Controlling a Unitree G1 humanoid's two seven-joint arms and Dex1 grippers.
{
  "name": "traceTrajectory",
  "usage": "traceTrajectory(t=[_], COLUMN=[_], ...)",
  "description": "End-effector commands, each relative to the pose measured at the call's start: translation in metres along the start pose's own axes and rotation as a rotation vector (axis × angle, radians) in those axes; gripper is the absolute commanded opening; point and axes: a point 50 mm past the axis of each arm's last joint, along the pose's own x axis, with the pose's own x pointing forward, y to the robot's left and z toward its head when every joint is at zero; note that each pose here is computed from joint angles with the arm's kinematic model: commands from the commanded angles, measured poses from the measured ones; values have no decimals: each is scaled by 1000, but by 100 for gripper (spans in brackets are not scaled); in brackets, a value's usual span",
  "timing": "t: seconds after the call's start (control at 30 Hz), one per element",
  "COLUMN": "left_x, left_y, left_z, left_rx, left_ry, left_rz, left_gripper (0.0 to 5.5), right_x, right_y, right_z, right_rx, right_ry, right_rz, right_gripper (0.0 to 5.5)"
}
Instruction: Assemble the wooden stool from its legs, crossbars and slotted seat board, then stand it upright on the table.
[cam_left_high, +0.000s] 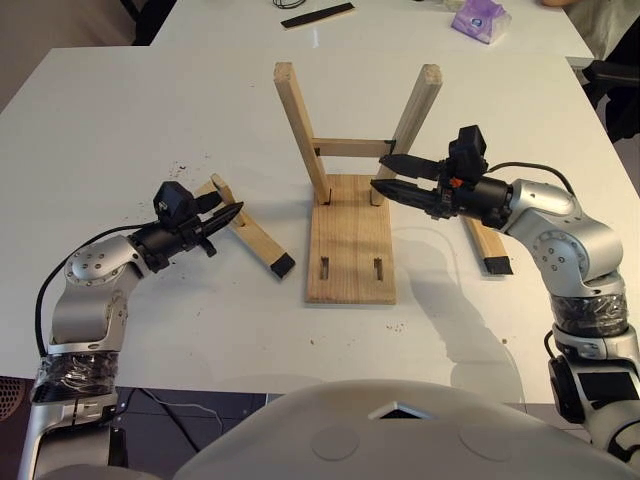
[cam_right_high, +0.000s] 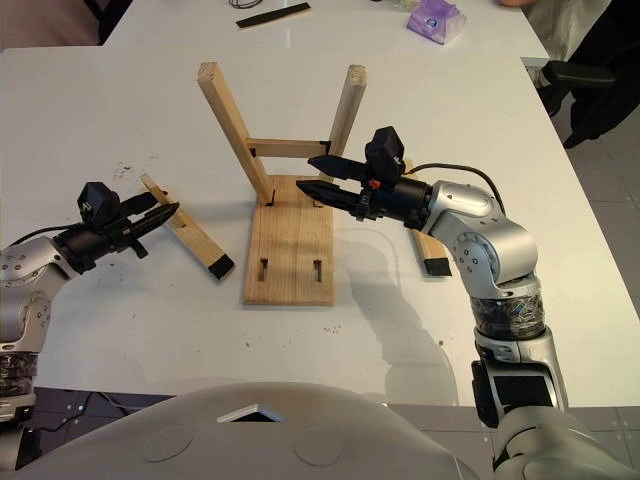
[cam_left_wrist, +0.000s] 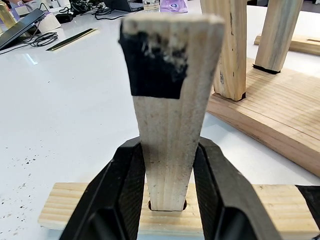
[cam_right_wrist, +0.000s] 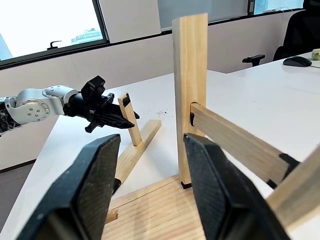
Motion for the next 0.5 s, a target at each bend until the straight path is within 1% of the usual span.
traceTrajectory(t=[0.03,0.2,0.5], left_x=[-14,-20,-21], left_y=[-16,-24,-35], left_z=[-56,-67,-74], left_rx=[-182,-198,-232], left_ry=[185,198,203], left_rz=[17,26,-4], left_gripper=[131,131,131], right_x=[-1,-2,-1], right_y=[-3,-4,-5], right_z=[4,6,8], right_rx=[-25,-26,-14], right_ry=[15,20,12], right_rz=[4,9,13], right_gripper=[233,233,233])
